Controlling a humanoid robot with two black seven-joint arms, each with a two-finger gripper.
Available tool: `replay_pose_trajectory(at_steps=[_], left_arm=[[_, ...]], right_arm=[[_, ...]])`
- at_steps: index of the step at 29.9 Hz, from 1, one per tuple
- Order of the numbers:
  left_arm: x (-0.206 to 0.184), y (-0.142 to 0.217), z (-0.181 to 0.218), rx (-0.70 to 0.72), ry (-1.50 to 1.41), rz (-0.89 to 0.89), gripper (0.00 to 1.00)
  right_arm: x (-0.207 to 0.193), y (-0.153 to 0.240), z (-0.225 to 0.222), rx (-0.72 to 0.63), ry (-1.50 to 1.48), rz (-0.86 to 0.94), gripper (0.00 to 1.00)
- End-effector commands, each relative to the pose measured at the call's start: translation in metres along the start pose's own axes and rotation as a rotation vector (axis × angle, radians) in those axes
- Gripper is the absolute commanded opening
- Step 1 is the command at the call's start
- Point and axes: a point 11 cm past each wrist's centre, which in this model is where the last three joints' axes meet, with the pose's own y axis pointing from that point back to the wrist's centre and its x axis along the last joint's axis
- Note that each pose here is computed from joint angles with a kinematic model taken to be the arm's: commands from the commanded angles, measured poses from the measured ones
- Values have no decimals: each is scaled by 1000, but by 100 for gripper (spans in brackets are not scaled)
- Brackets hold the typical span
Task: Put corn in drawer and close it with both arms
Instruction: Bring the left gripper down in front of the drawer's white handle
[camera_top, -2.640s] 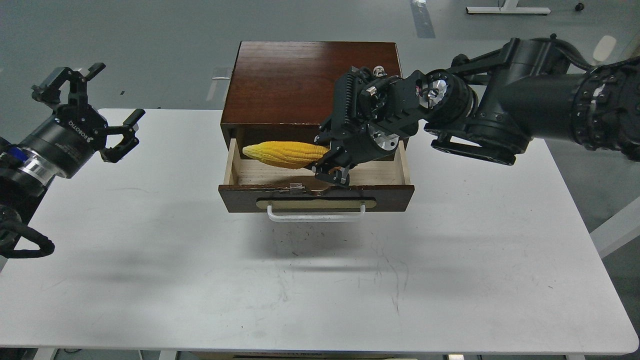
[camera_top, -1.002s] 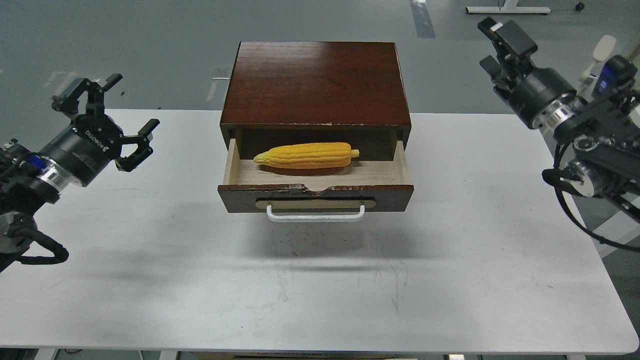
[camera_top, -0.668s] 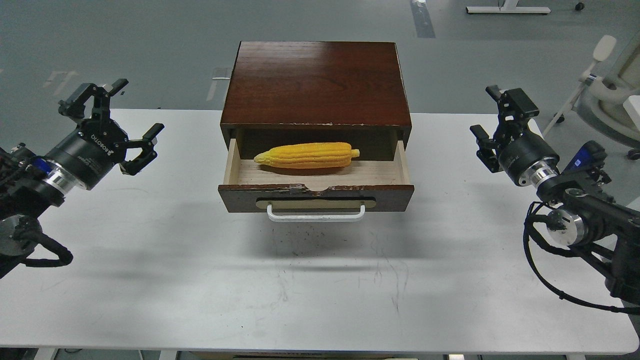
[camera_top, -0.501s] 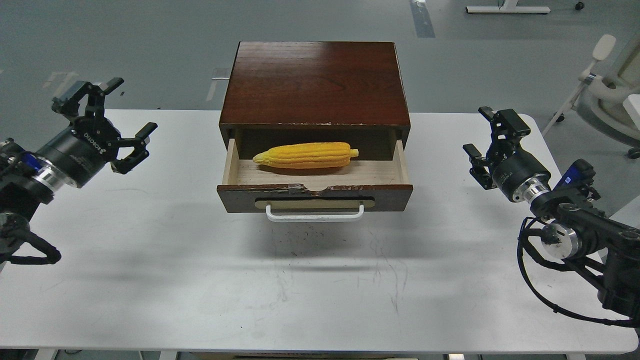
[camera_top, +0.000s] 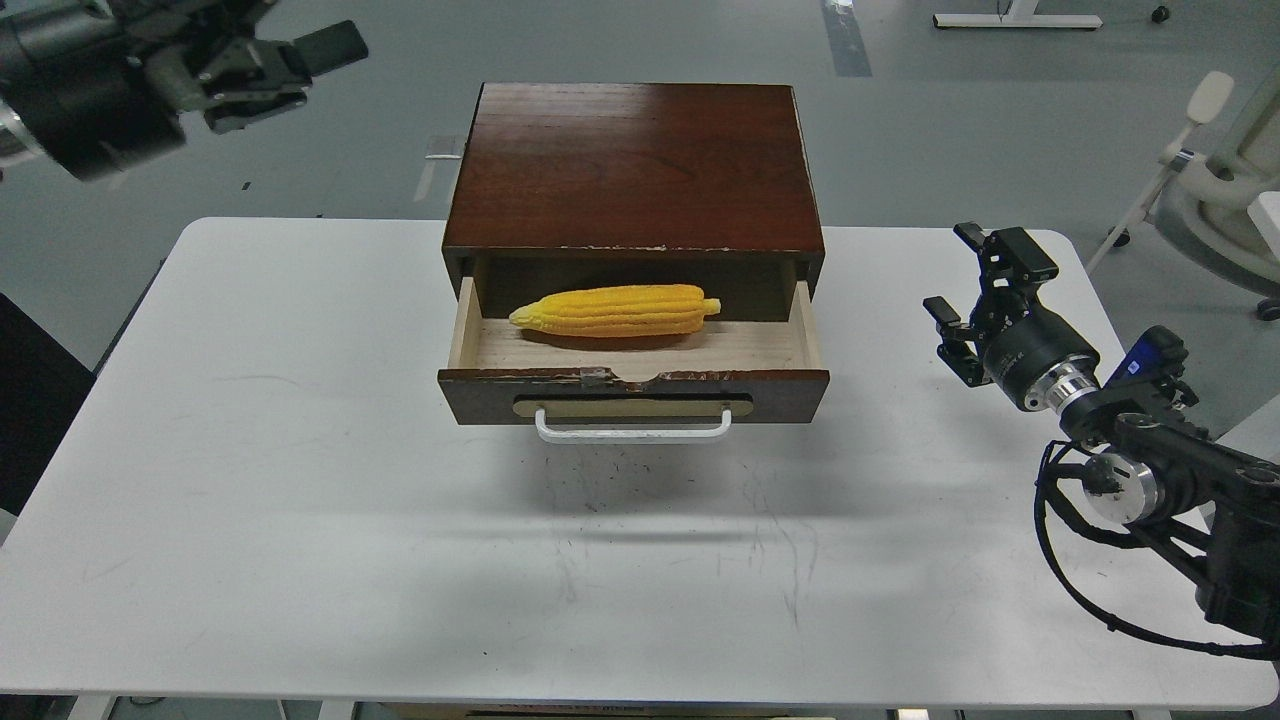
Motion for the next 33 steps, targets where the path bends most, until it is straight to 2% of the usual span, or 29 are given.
replay_pose_trajectory(at_steps=[1,4,8,11,13,15,16,23,28,33], left_arm=[[-55,-29,19,-23,-233,-239,100],[-87,-38,4,-2,-304,-342,100],[-133,-41,-21,13,-241,-444,96],[-159,-38,-31,15,-166,-482,83],[-175,-36,-37,13,-117,-498,61],[-197,-34,-43,4,-46,-509,7],[-203,-33,-44,4,-26,-511,0],[-264,-13,-57,20,184,-501,0],[-277,-14,-69,35,239,-409,0],[-273,-19,-85,62,294,-327,0]], right_arm=[[1,1,1,-3,3,4,97],[2,2,1,-3,3,6,97],[3,4,4,-10,0,9,97],[4,5,6,-15,2,11,97],[6,7,8,-19,3,16,97],[9,8,11,-25,5,25,97],[9,9,12,-28,6,26,97],[10,10,14,-33,5,28,97],[10,10,14,-34,5,29,97],[10,11,15,-37,5,29,97]])
